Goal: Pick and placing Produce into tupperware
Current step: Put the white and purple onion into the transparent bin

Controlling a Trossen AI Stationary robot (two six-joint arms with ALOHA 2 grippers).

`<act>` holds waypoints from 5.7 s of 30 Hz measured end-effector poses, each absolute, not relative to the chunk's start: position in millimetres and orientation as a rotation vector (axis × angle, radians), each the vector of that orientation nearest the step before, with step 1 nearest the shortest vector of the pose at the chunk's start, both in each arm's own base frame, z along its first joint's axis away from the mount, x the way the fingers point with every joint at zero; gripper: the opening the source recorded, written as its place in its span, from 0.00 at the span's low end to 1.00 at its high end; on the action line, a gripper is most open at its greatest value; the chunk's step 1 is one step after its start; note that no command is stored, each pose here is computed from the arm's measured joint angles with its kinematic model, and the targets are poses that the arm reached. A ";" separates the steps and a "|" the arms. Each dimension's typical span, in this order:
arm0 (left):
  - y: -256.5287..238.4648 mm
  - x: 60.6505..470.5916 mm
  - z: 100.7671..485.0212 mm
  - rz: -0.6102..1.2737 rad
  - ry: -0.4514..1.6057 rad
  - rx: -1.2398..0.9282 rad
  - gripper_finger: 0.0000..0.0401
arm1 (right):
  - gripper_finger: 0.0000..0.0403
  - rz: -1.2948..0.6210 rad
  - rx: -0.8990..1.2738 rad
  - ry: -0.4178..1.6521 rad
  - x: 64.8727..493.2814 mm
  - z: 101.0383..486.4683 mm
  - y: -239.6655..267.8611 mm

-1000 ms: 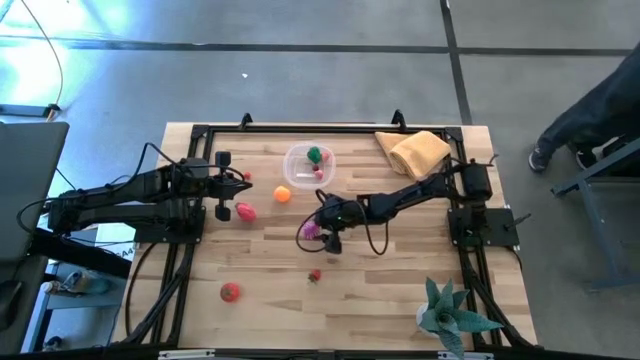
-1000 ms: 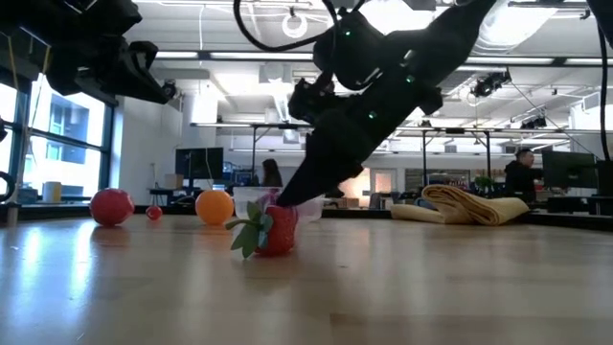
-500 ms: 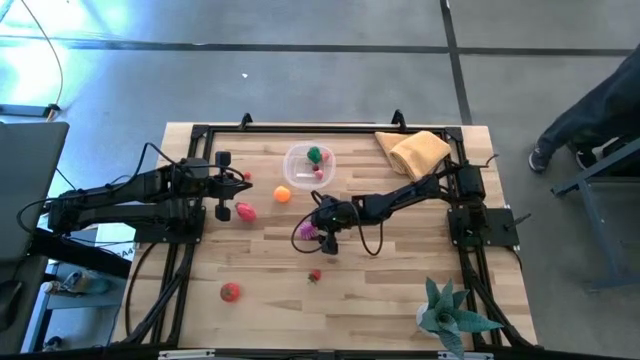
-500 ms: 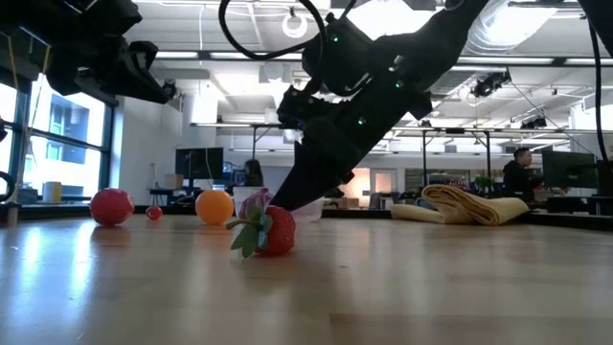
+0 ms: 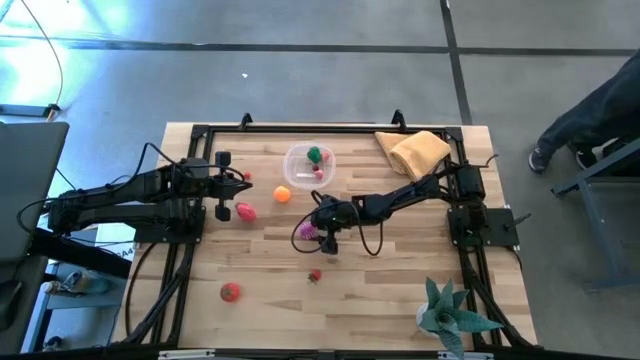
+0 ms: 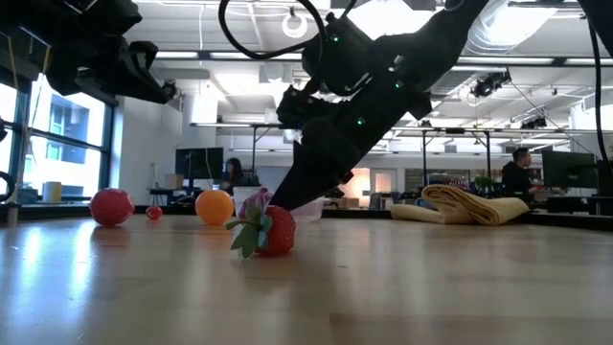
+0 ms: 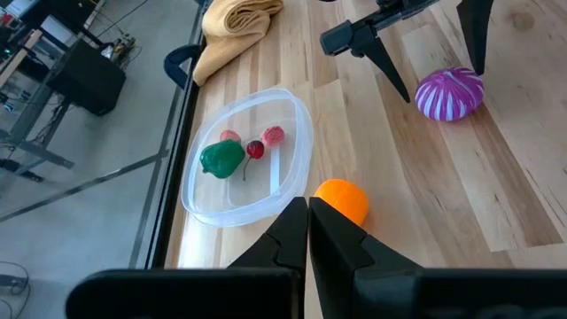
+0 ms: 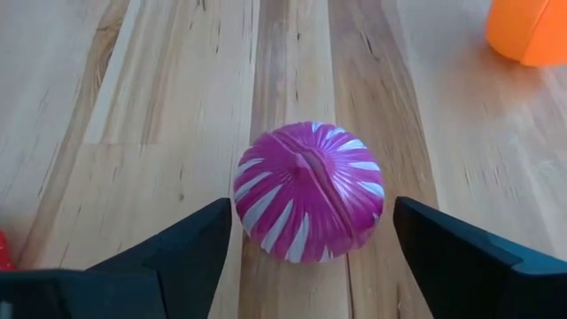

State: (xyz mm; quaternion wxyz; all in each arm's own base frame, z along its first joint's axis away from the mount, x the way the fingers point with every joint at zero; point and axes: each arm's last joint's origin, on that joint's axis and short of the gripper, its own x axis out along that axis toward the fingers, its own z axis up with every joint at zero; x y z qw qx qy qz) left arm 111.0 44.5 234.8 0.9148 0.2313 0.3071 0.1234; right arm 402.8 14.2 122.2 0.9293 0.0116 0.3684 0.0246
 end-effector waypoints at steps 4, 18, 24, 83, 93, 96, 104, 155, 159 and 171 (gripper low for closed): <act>44.5 111.0 234.8 0.254 0.632 0.476 0.01 | 0.76 0.062 0.022 0.737 404.7 120.5 14.5; 44.5 111.0 234.8 0.254 0.632 0.476 0.01 | 0.76 0.094 0.019 0.719 411.5 112.9 13.0; 44.5 111.0 234.8 0.254 0.632 0.476 0.01 | 0.76 0.096 0.018 0.710 412.0 113.5 14.1; 44.6 111.0 234.8 0.254 0.633 0.476 0.01 | 0.65 -0.112 -0.057 0.492 385.6 225.8 -22.9; 44.6 111.0 234.8 0.254 0.633 0.476 0.01 | 0.65 -0.327 0.028 0.454 371.7 273.3 -110.1; 44.5 111.0 234.8 0.254 0.632 0.476 0.01 | 0.65 -0.355 0.038 0.516 382.7 277.4 -130.5; 44.5 111.0 234.8 0.254 0.632 0.476 0.01 | 0.65 -0.337 0.111 0.774 418.8 242.8 -162.2; 44.6 110.9 234.8 0.254 0.632 0.476 0.01 | 0.65 -0.124 -0.088 0.944 443.0 172.3 -167.3; 44.5 111.0 234.8 0.254 0.632 0.476 0.01 | 0.65 -0.130 -0.115 0.909 449.5 183.5 -165.3; 44.6 110.9 234.8 0.254 0.632 0.476 0.01 | 0.65 -0.157 -0.010 0.943 448.3 177.7 -175.3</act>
